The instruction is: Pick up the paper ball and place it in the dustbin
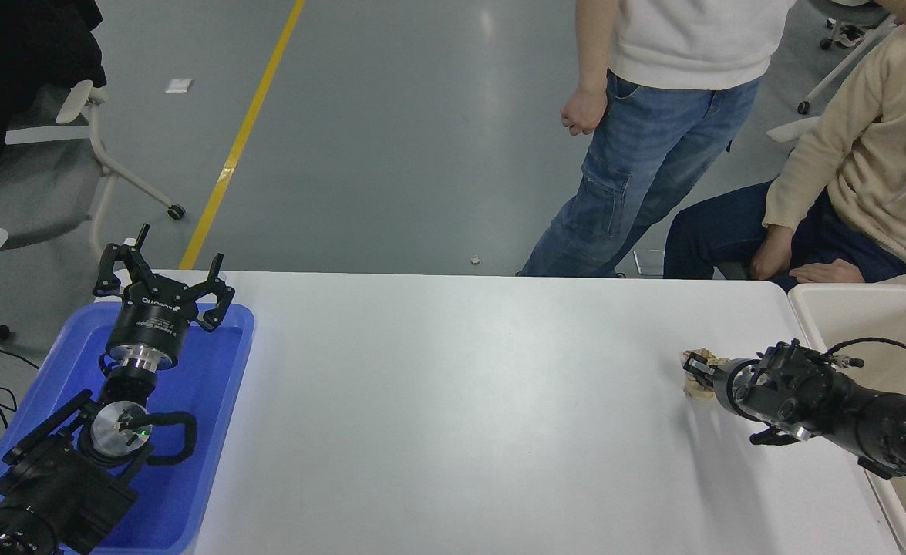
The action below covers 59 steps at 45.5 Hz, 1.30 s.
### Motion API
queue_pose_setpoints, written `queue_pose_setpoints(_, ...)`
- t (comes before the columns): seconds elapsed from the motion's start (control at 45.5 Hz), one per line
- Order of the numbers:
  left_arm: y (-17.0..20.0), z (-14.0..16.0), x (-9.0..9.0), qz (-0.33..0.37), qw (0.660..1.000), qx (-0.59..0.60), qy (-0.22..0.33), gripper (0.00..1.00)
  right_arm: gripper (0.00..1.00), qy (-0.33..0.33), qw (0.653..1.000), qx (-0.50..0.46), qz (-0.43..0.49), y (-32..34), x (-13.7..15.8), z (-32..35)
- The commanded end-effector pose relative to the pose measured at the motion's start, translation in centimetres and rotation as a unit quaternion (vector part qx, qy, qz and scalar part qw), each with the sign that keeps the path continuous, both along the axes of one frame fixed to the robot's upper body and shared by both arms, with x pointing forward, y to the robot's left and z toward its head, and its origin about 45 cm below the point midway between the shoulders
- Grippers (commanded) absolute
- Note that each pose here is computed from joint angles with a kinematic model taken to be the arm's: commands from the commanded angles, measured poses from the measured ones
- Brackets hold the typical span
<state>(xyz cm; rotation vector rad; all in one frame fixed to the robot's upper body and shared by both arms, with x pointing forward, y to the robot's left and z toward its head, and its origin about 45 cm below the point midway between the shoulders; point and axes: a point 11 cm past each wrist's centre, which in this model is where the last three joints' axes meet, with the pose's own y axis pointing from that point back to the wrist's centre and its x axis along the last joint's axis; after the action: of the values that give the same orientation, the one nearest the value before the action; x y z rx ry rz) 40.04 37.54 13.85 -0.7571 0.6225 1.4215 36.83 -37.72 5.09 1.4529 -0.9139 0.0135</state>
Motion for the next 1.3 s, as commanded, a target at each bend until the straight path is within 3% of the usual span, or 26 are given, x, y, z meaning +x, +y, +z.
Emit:
queue_pose_setpoints(0.0,0.0,0.0,0.0,0.0,1.0,-0.001,-0.001,1.0,0.0,0.0,1.0,0.011,-0.003,-0.9,0.7,2.8)
queue_pose_setpoints(0.132,0.0,0.0,0.0,-0.001,1.0,0.0,0.0,1.0,0.0,0.017,0.999,0.0,0.029,-1.0,0.9,5.5)
queue_pose_setpoints(0.418,-0.1,0.0,0.0,-0.002,1.0,0.0,0.0,1.0,0.0,0.162,0.966,-0.07,0.191,0.9,-1.3,13.6)
queue_pose_setpoints(0.725,-0.1,0.0,0.0,-0.002,1.0,0.0,0.0,1.0,0.0,0.26,0.926,-0.035,0.272,6.1,-2.6,23.3)
queue_pose_setpoints(1.099,0.0,0.0,0.0,-0.001,1.0,0.0,0.0,1.0,0.0,0.215,0.92,-0.065,0.32,9.7,-2.8,34.7)
queue_pose_setpoints(1.275,0.0,0.0,0.0,-0.001,1.0,0.0,0.0,1.0,0.0,0.16,0.927,-0.084,0.33,10.8,-2.4,39.2)
